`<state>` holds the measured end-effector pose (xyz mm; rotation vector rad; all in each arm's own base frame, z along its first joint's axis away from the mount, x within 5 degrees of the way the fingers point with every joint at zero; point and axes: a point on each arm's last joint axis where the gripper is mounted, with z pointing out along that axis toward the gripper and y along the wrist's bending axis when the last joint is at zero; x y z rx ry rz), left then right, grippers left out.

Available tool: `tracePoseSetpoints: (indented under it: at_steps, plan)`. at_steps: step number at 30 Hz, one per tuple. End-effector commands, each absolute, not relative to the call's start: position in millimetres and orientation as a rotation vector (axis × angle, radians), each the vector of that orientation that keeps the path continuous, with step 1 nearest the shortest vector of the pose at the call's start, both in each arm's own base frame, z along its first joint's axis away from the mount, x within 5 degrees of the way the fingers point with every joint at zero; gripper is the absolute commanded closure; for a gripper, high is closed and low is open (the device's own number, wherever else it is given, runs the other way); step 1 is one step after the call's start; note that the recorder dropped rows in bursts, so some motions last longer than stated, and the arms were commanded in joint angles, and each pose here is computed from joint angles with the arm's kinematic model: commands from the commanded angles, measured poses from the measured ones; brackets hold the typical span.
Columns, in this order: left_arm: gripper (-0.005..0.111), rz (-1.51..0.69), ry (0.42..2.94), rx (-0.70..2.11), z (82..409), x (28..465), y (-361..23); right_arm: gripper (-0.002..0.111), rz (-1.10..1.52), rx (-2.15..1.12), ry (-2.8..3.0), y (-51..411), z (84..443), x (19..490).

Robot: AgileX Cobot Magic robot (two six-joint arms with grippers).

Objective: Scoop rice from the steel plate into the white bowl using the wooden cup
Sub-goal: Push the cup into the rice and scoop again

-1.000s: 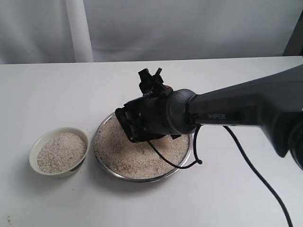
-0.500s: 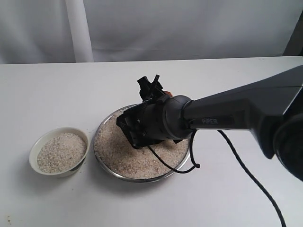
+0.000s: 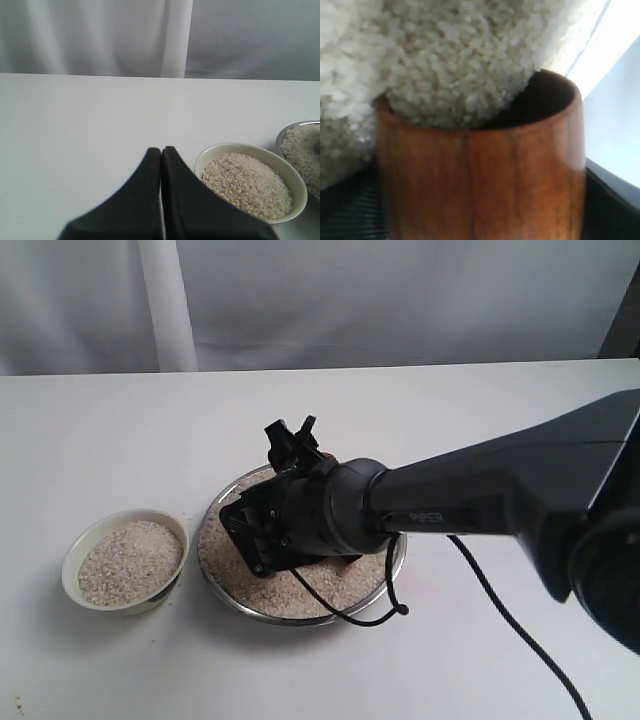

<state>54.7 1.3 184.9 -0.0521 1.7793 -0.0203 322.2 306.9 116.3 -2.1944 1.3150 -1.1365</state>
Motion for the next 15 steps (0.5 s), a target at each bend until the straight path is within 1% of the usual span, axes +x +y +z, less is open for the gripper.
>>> tracePoseSetpoints:
  at_steps: [1, 10, 15]
  plan:
    - [0.107, -0.032, 1.767, -0.053, 187.5, 54.7, 0.9, 0.105, -1.077, -2.198, 1.326, 314.6, 115.5, 315.3]
    - [0.107, -0.032, 1.767, -0.053, 187.5, 54.7, 0.9, 0.105, -0.943, -2.150, 1.414, 321.7, 111.3, 307.8]
    - [0.107, -0.032, 1.767, -0.053, 187.5, 54.7, 0.9, 0.105, -0.879, -2.061, 1.484, 323.2, 120.1, 306.9]
